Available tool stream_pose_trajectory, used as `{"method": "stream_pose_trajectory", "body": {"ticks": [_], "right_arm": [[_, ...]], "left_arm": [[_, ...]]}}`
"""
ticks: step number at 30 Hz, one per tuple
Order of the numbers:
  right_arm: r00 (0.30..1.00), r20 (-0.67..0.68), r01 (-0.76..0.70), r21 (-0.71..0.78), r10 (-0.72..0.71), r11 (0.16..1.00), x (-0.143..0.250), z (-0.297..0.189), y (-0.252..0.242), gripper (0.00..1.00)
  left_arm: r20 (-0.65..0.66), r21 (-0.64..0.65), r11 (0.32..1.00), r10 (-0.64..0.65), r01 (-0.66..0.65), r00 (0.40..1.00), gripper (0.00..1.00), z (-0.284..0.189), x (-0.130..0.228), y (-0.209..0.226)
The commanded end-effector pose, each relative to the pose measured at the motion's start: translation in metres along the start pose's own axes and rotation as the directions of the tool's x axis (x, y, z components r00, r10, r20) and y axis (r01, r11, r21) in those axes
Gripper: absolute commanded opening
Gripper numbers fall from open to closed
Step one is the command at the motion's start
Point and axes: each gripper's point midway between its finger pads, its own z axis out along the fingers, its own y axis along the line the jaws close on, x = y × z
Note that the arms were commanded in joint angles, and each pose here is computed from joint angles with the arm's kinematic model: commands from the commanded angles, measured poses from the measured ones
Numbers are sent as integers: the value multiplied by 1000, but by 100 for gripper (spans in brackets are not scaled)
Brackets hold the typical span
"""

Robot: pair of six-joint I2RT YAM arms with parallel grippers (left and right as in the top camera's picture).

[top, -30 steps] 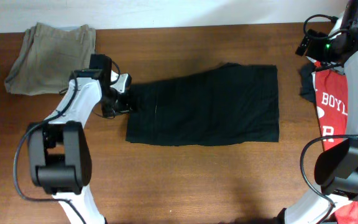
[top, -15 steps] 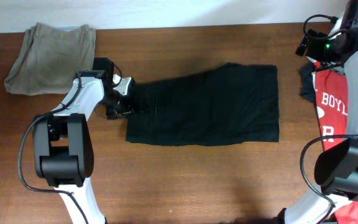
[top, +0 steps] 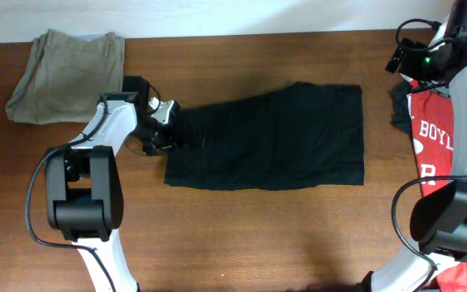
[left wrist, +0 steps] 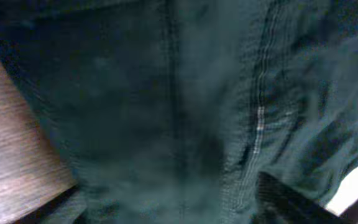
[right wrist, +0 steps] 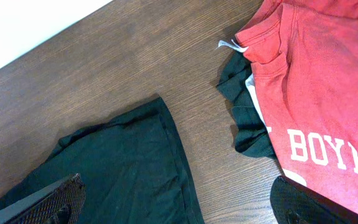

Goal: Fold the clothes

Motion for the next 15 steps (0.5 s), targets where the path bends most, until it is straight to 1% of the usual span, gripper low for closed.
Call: {"method": "stream_pose_trajectory", "body": {"ticks": [1, 2, 4, 6, 8, 9, 15], "right_arm": [[1000, 16, -10, 7, 9, 1000, -4, -5, -2, 99], [1000, 16, -10, 7, 9, 1000, -4, -5, -2, 99], [1000, 16, -10, 6, 9, 1000, -4, -5, -2, 99], [1000, 16, -10, 7, 9, 1000, -4, -5, -2, 99], [1000, 16, -10, 7, 9, 1000, -4, -5, -2, 99], [1000, 16, -10, 7, 9, 1000, -4, -5, -2, 99], [1000, 16, -10, 7, 9, 1000, -4, -5, -2, 99]], "left_arm": [[-92, -40, 999, -40, 36, 995, 61, 30, 22, 18], [-91, -56, 998, -46, 41, 995, 52, 30, 22, 21], [-91, -65, 997, -45, 40, 995, 41, 30, 22, 23], [-88, -84, 995, -55, 47, 995, 22, 29, 22, 26], [-75, -153, 984, -101, 89, 992, 5, 26, 21, 40], [-70, -171, 980, -113, 100, 991, 1, 24, 21, 45], [-34, -179, 973, -152, 144, 988, 1, 9, 16, 72]]}}
